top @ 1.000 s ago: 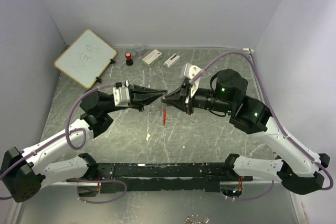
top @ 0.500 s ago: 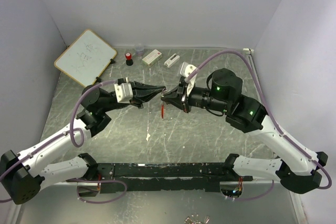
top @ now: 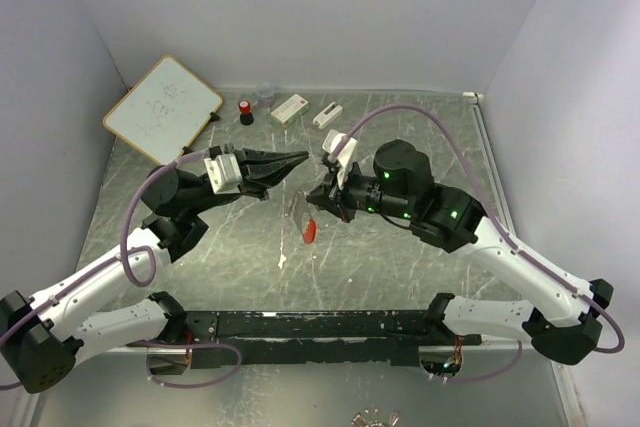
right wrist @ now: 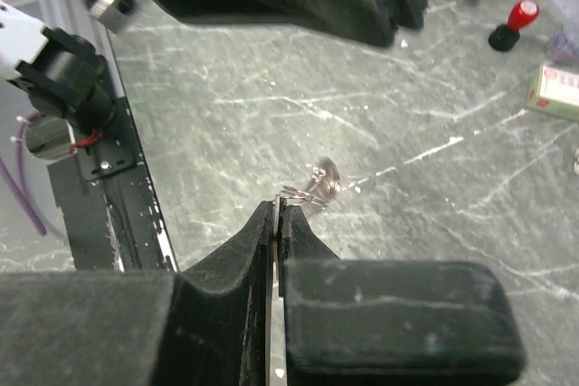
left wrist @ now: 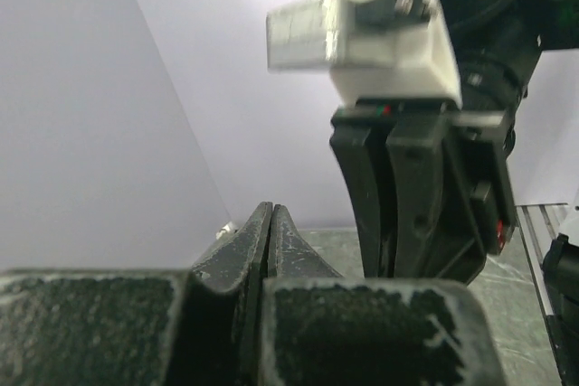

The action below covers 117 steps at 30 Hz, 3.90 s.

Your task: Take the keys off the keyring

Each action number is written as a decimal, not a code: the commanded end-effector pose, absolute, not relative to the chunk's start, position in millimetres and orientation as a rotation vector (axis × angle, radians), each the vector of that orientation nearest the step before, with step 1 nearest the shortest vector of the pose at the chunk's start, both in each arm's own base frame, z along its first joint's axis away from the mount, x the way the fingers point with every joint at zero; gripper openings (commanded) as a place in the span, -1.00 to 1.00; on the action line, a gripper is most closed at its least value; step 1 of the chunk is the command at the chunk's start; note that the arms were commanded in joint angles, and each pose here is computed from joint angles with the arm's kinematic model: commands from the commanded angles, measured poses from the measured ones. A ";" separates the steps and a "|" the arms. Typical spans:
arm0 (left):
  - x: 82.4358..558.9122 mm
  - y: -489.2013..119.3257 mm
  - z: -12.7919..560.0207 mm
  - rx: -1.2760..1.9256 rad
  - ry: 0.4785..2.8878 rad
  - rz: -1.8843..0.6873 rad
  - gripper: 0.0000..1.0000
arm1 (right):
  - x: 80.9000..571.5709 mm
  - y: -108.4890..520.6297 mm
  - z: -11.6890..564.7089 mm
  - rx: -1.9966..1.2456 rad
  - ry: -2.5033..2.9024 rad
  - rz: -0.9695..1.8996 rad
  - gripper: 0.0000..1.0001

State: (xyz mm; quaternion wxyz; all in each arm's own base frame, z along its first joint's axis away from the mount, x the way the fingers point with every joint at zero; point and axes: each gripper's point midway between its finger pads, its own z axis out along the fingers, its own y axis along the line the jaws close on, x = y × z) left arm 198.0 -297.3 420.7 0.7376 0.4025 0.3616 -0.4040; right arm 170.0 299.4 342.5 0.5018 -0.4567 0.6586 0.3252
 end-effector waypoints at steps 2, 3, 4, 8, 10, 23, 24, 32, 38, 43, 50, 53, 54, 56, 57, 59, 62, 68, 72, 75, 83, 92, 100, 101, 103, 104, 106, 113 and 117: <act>194.7 -287.2 449.5 0.827 0.722 -0.870 -0.87 | 179.5 294.4 337.8 -1.056 1.624 0.726 -1.00; 196.6 -287.9 447.2 0.828 0.736 -0.868 -0.86 | 180.3 293.3 340.4 -1.047 1.615 0.722 -1.00; 199.7 -287.4 445.2 0.824 0.754 -0.857 -0.86 | 180.3 292.2 343.4 -1.040 1.607 0.721 -1.00; 215.6 -280.0 433.8 0.784 0.831 -0.786 -0.84 | 175.4 288.9 355.8 -1.048 1.579 0.732 -1.00; 218.1 -275.9 430.1 0.778 0.847 -0.769 -0.73 | 173.5 286.9 361.2 -1.050 1.569 0.735 -1.00; 215.5 -249.2 404.7 0.913 0.768 -0.943 -0.37 | 151.9 282.1 385.9 -1.073 1.492 0.826 -1.00; 211.4 -250.0 404.3 0.938 0.754 -0.987 -0.36 | 150.4 281.6 388.5 -1.072 1.485 0.833 -1.00; 205.3 -258.7 404.7 1.041 0.722 -1.069 -0.39 | 139.1 278.9 398.7 -1.088 1.449 0.878 -1.00; 210.8 -253.1 406.5 1.026 0.770 -0.969 -0.34 | 140.4 280.8 398.7 -1.088 1.447 0.877 -1.00; 208.9 -253.6 408.9 1.024 0.765 -0.974 -0.33 | 139.2 279.4 401.3 -1.079 1.448 0.884 -1.00; 207.1 -262.7 404.8 1.055 0.770 -0.999 -0.32 | 133.0 274.8 402.6 -1.070 1.434 0.906 -1.00; 201.9 -266.9 401.8 1.101 0.759 -1.008 -0.31 | 131.9 276.0 402.9 -1.081 1.430 0.911 -1.00; 199.1 -267.4 401.5 1.114 0.749 -1.012 -0.31 | 132.2 276.4 402.8 -1.082 1.430 0.910 -1.00; 195.0 -268.1 400.8 1.136 0.732 -1.020 -0.29 | 133.0 277.1 401.9 -1.086 1.432 0.907 -1.00; 192.3 -268.2 401.7 1.143 0.720 -1.028 -0.28 | 133.2 277.2 402.1 -1.086 1.431 0.906 -1.00; 186.0 -269.0 403.0 1.161 0.694 -1.057 -0.26 | 132.5 277.5 402.8 -1.089 1.427 0.910 -1.00; 185.8 -273.1 403.3 1.158 0.693 -1.075 -0.23 | 132.0 277.2 403.5 -1.085 1.425 0.913 -1.00; 190.9 -285.0 396.7 1.180 0.741 -1.008 -0.23 | 131.5 278.3 404.0 -1.088 1.424 0.920 -1.00; 188.8 -286.1 396.8 1.174 0.729 -1.022 -0.22 | 131.7 279.9 402.3 -1.094 1.427 0.922 -1.00; 186.8 -286.6 398.1 1.170 0.716 -1.041 -0.22 | 131.6 280.1 401.4 -1.096 1.426 0.922 -1.00; 172.1 -298.1 391.8 1.216 0.668 -1.151 -0.22 | 132.9 280.0 401.4 -1.094 1.428 0.915 -1.00; 154.4 -310.5 387.2 1.270 0.644 -1.194 -0.27 | 133.7 279.4 401.4 -1.091 1.425 0.910 -1.00; 152.4 -316.9 380.7 1.278 0.652 -1.215 -0.27 | 133.8 279.6 400.4 -1.090 1.426 0.911 -1.00; 152.5 -317.0 379.9 1.277 0.655 -1.216 -0.28 | 133.6 279.3 401.0 -1.090 1.424 0.910 -1.00; 151.3 -317.5 379.7 1.279 0.651 -1.219 -0.28 | 133.7 279.4 401.3 -1.090 1.422 0.909 -1.00; 150.4 -318.4 379.2 1.281 0.649 -1.225 -0.28 | 133.9 279.6 401.1 -1.091 1.422 0.909 -1.00; 148.3 -320.5 378.0 1.288 0.646 -1.237 -0.28 | 134.2 279.7 400.9 -1.089 1.421 0.908 -1.00; 144.1 -324.7 374.6 1.296 0.644 -1.255 -0.28 | 134.3 281.0 400.6 -1.089 1.419 0.912 -1.00; 141.9 -323.2 373.7 1.300 0.642 -1.250 -0.28 | 134.0 280.5 400.7 -1.090 1.415 0.912 -1.00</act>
